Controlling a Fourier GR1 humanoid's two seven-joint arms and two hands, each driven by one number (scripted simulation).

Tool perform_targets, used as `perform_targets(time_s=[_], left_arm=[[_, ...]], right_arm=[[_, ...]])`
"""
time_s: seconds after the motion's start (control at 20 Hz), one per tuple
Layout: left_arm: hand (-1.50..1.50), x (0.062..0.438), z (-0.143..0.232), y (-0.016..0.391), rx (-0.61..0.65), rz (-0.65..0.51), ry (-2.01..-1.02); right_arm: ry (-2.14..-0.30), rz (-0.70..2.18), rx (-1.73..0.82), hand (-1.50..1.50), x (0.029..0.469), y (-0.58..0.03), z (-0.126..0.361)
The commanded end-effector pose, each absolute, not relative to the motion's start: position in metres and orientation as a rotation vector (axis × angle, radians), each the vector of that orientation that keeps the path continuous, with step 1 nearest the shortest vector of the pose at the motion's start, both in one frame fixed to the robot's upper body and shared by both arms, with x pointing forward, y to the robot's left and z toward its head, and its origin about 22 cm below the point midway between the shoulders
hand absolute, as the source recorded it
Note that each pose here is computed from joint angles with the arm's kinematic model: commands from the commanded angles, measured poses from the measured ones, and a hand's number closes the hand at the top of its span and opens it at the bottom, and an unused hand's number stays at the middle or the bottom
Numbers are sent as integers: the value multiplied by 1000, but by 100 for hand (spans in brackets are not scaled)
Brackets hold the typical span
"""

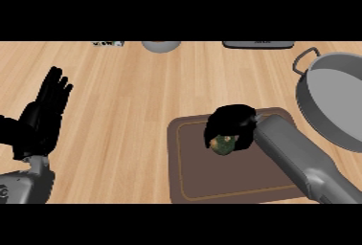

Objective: Pick the squash from the tray and place it in the pot

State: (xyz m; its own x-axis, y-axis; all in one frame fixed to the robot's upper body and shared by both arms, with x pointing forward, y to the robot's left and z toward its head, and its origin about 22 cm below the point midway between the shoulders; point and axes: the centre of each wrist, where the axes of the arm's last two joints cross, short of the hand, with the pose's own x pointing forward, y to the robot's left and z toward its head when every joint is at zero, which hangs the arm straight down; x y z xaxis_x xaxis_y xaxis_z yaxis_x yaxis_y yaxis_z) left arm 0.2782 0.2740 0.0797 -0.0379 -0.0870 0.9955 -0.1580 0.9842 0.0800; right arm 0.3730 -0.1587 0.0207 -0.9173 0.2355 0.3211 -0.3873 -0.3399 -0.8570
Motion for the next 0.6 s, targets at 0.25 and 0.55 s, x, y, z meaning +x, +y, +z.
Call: perform_targets(time_s=[0.25,0.55], left_arm=[[0,283,82,271,198,54,-1612],[0,273,70,297,256,98,-1580]], right_arm=[[-1549,2352,310,150,379,-184,9],[-1458,2144,129,150,329,-226,-21]])
